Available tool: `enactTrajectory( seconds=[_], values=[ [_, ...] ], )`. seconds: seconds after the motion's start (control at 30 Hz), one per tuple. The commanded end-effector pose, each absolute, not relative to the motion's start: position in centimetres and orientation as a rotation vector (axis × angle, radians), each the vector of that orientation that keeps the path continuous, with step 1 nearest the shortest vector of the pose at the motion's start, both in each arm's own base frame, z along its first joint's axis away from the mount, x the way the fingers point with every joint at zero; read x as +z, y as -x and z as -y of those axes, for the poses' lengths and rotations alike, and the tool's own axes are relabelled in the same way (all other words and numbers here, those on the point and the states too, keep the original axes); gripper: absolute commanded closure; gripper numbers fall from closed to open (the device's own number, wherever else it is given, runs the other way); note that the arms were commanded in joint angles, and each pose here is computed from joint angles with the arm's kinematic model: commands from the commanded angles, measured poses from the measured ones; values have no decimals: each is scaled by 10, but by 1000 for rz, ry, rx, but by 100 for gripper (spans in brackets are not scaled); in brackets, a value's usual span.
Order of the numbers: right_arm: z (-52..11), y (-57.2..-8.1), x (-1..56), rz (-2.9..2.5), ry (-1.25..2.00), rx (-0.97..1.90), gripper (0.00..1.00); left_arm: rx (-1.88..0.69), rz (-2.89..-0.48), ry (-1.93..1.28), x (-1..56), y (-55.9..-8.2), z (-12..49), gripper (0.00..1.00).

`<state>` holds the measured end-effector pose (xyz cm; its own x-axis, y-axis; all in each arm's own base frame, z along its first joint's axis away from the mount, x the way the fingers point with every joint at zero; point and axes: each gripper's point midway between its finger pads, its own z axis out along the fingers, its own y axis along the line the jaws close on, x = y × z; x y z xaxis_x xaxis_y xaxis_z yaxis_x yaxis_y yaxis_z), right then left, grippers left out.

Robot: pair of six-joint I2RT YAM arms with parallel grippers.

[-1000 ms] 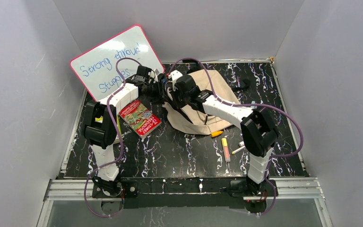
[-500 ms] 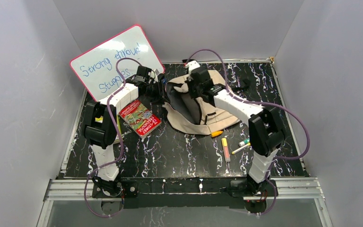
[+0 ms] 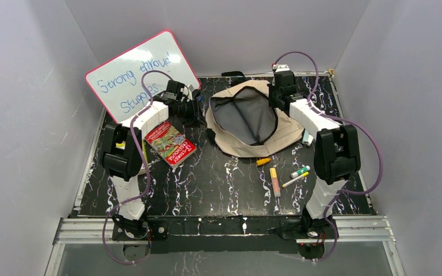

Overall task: Pack the student bag
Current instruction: Adjust the student bag at the center of the board.

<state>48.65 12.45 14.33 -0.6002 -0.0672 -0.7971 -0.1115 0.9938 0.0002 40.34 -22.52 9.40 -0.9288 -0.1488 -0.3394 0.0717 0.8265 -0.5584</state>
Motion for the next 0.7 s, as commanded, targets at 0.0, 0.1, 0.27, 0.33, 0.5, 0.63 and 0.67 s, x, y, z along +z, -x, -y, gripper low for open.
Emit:
enactTrajectory(
  seconds=[0.0,0.1,0.27,0.33,0.5,0.63,0.67],
  values=[
    [-99,-500,121,-2250,58,-53,100,-836,-2632,24,102,-397,224,64],
    [-93,-499,94,-2321,58,-85,100,-848,-2640,24,101,-396,225,64],
    [-90,-498,69,-2386,62,-109,100,-865,-2632,10,104,-396,227,64],
    [-90,-497,66,-2393,61,-108,99,-861,-2605,-7,111,-399,227,63],
    [-88,-496,75,-2376,53,-116,76,-853,-2516,-52,139,-413,229,61],
    [-84,-496,85,-2349,39,-130,58,-842,-2435,-73,168,-422,234,60],
    [-83,-496,87,-2345,36,-130,55,-835,-2406,-88,178,-424,238,60]
  ],
)
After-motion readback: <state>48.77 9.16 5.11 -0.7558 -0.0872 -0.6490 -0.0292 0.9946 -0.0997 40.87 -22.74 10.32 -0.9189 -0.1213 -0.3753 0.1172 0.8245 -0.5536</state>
